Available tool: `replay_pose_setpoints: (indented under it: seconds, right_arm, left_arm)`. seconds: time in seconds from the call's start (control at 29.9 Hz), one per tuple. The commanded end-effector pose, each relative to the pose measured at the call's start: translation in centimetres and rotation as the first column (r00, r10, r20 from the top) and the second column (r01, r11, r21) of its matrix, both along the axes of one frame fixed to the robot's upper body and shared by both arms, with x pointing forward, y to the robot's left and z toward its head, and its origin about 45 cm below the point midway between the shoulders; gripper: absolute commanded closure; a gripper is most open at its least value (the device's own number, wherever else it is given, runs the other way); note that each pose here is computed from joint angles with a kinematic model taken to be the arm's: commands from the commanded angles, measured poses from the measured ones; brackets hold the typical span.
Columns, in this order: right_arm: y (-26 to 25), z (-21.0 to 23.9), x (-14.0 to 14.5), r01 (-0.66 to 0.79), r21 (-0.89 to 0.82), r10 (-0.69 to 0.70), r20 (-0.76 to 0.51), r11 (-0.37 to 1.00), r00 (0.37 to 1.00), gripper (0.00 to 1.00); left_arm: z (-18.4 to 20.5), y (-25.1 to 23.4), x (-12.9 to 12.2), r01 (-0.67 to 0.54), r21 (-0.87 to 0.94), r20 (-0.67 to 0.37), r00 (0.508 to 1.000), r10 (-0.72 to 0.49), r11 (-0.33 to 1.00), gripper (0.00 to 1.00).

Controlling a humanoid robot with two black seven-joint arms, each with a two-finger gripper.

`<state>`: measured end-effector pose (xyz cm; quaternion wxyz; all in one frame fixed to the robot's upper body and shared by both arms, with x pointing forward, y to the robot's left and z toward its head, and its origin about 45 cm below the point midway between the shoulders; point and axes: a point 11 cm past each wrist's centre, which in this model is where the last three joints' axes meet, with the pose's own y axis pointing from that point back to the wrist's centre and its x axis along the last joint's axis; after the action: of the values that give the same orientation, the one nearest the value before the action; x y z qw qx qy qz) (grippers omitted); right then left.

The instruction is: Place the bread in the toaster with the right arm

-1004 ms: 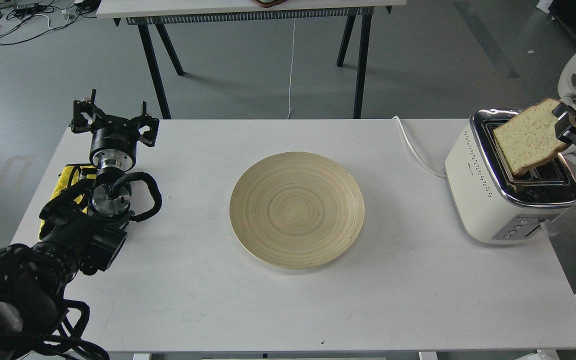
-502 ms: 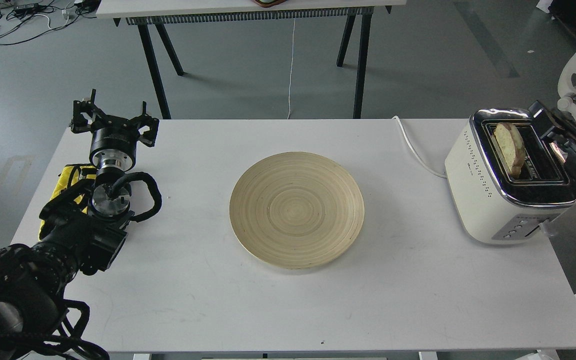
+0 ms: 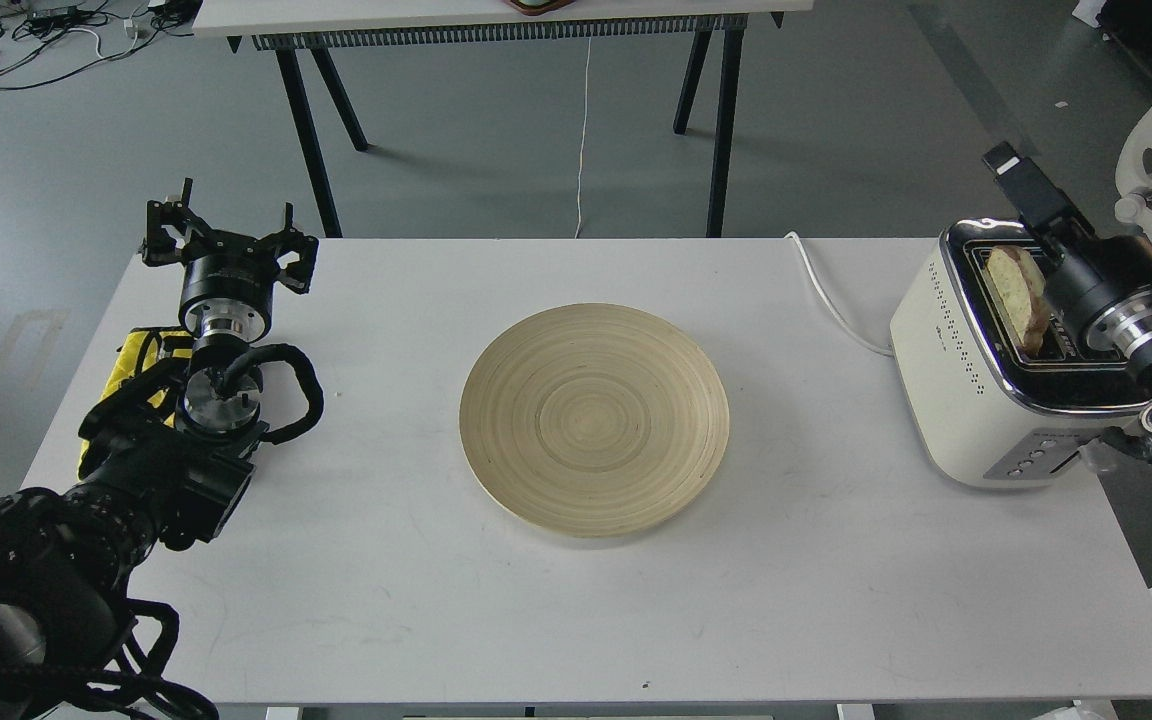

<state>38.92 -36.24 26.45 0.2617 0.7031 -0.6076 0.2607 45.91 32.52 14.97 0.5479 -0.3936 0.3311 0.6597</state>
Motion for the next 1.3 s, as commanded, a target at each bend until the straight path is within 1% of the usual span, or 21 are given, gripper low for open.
replay_pose_setpoints:
  seconds: [0.0,0.17,0.33,0.43,0.54,0.67,0.8,0.9,1.0,1.27]
  right_arm:
    - [3.0,-0.5,0.8,-0.006,0.178,0.011,-0.027,0.984,1.000,0.03]
    - [7.7,-0.7,1.5,-0.074,0.456,0.100,-0.034,0.887,0.994,0.01]
    - [10.6,-1.2,1.4,-0.112,0.663,0.170,-0.024,0.741,0.985,0.01]
    - [11.1,-1.5,1.0,-0.125,0.741,0.190,-0.004,0.660,0.982,0.01]
    - [10.4,-1.7,0.9,-0.109,0.815,0.176,0.009,0.569,0.984,0.01]
    - [9.6,-2.7,1.0,-0.088,0.924,0.177,0.023,0.372,0.984,0.01]
    - [9.0,-4.6,1.0,-0.083,0.977,0.190,0.045,0.199,0.981,0.02]
    - [8.9,-5.6,1.2,-0.082,0.988,0.194,0.055,0.134,0.979,0.01]
    - [8.9,-5.9,1.0,-0.090,0.992,0.216,0.069,0.089,0.974,0.01]
    - [8.6,-6.3,0.6,-0.088,0.994,0.219,0.071,0.066,0.973,0.01]
  left_arm:
    - [0.0,0.0,0.0,-0.001,-0.001,0.000,1.000,0.001,1.000,0.00]
    - [0.0,0.0,0.0,0.001,0.000,0.000,1.000,-0.001,1.000,0.00]
    - [0.0,0.0,0.0,0.000,0.000,0.000,1.000,0.000,1.000,0.00]
    - [0.0,0.0,0.0,0.000,0.000,0.000,1.000,0.000,1.000,0.00]
    - [0.0,0.0,0.0,0.001,0.000,0.000,1.000,-0.001,1.000,0.00]
    - [0.0,0.0,0.0,-0.001,-0.001,0.000,1.000,0.001,1.000,0.00]
    - [0.0,0.0,0.0,0.000,0.000,0.000,1.000,0.000,1.000,0.00]
    - [0.0,0.0,0.0,0.000,-0.001,0.001,1.000,0.000,1.000,0.00]
    - [0.0,0.0,0.0,0.001,0.000,0.000,1.000,-0.001,1.000,0.00]
    - [0.0,0.0,0.0,0.000,-0.001,0.001,1.000,0.000,1.000,0.00]
